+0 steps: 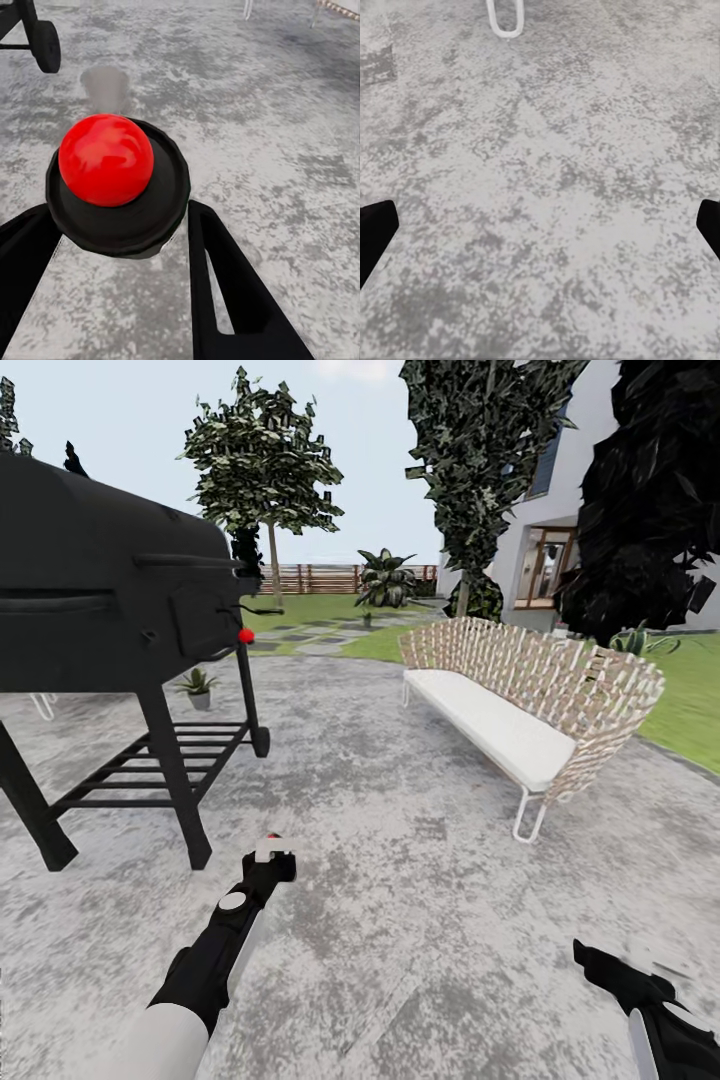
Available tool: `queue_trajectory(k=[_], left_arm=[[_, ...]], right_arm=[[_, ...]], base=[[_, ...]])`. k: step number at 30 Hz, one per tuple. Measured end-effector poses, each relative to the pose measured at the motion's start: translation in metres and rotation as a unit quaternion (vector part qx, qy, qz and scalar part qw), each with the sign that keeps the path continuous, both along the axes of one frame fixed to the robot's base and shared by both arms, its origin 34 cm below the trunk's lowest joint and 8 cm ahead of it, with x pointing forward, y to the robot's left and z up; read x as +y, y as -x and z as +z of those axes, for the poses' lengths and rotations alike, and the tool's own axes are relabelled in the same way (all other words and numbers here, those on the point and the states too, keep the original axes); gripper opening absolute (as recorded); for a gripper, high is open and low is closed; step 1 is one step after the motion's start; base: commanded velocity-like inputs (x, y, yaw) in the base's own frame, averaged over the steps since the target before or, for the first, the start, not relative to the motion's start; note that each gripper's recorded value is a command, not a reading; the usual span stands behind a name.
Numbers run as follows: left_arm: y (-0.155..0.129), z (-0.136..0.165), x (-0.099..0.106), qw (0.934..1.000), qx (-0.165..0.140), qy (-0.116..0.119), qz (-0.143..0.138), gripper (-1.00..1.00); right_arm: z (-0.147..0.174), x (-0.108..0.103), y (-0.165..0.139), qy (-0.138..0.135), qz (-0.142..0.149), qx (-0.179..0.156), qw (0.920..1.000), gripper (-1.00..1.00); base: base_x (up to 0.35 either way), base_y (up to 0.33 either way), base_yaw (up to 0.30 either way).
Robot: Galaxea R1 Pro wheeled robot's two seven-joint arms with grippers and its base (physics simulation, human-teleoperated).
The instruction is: Pick up the pesticide atomizer in the garden and spray insectifuge to fully cover both potted plants in the garden.
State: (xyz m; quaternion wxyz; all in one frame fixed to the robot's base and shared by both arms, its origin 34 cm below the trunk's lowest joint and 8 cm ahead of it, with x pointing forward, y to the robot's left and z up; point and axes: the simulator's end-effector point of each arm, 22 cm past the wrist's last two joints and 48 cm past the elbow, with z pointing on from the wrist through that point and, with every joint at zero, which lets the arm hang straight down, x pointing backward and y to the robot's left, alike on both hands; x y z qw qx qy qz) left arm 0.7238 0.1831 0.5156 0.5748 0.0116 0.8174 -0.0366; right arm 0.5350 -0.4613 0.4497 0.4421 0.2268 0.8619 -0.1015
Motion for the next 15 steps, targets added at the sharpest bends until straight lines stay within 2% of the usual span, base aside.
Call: queue_trajectory(k=[5, 11, 13, 15], left_arm=[[0.000, 0.000, 0.000, 1.0000, 0.000, 0.000, 0.000, -1.00], [0.000, 0.000, -0.001, 1.0000, 0.000, 0.001, 0.000, -1.00], [0.000, 0.000, -0.001, 1.0000, 0.000, 0.001, 0.000, -1.00], [0.000, 0.000, -0.001, 1.0000, 0.001, 0.001, -0.001, -1.00]], right_arm=[[0.001, 0.000, 0.000, 0.001, 0.000, 0.000, 1.0000, 1.00], [0.001, 0.001, 0.000, 0.001, 0.001, 0.000, 1.0000, 1.00], [0.001, 0.017, -0.009, 0.002, 0.023, 0.000, 0.9997, 1.00], [0.001, 0.059, -0.027, 0.005, 0.076, 0.001, 0.9971, 1.00]], base=[[0.139, 0.183, 0.000], [0.282, 0.042, 0.000], [0.332, 0.004, 0.000], [0.335, 0.001, 0.000]])
